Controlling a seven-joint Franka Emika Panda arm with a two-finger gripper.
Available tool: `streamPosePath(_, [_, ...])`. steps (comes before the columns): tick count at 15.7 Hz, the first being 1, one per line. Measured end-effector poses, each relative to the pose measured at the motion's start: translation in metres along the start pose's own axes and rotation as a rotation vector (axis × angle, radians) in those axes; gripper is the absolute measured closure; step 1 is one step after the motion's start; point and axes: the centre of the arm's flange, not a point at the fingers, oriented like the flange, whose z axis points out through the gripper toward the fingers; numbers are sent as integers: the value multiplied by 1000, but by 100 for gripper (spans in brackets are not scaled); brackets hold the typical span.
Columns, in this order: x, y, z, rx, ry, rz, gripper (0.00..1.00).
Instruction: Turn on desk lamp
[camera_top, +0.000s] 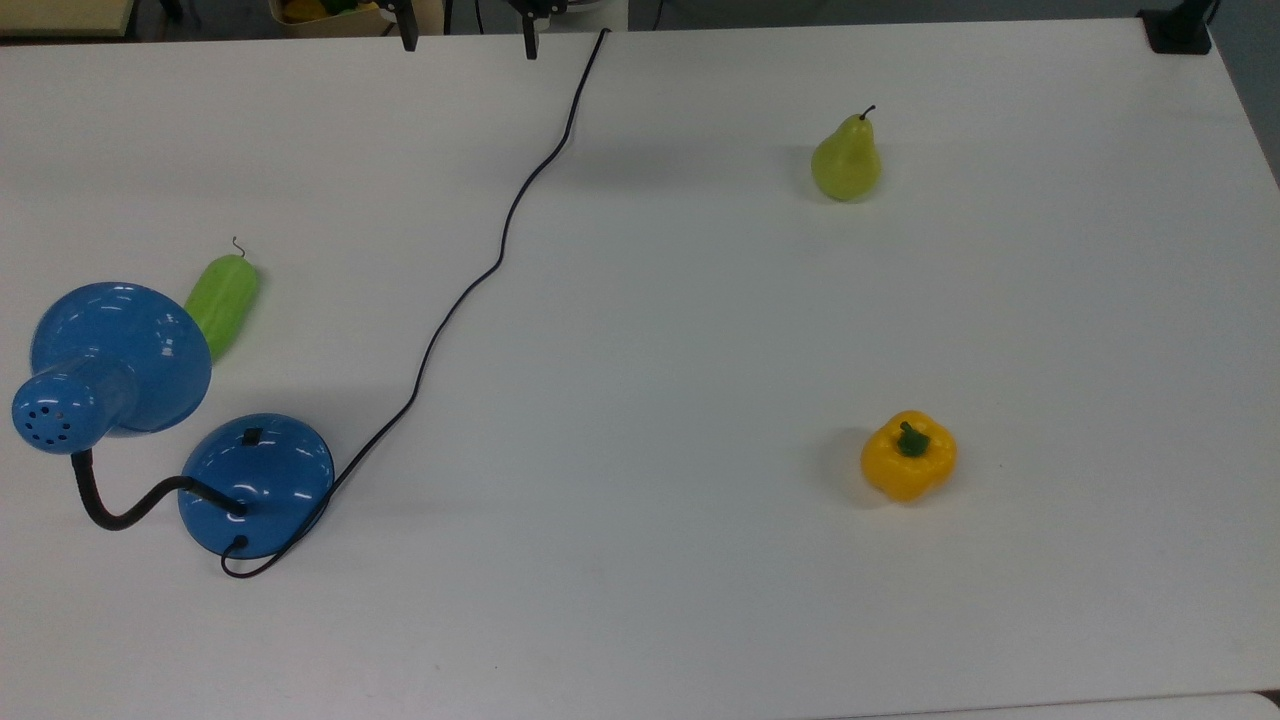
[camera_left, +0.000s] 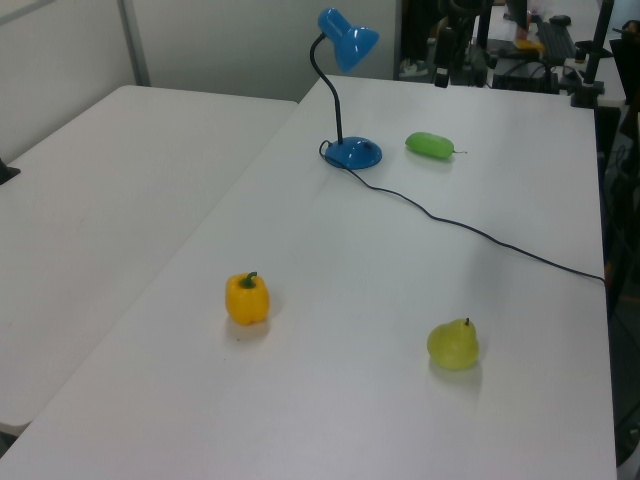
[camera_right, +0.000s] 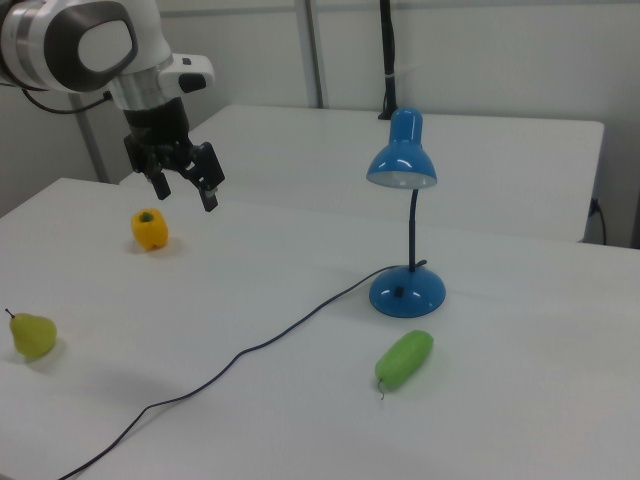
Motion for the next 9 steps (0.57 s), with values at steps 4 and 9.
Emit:
streamPosePath(4, [0,0,0,0,0,0,0])
streamPosePath(9, [0,2,0,0,0,3,0])
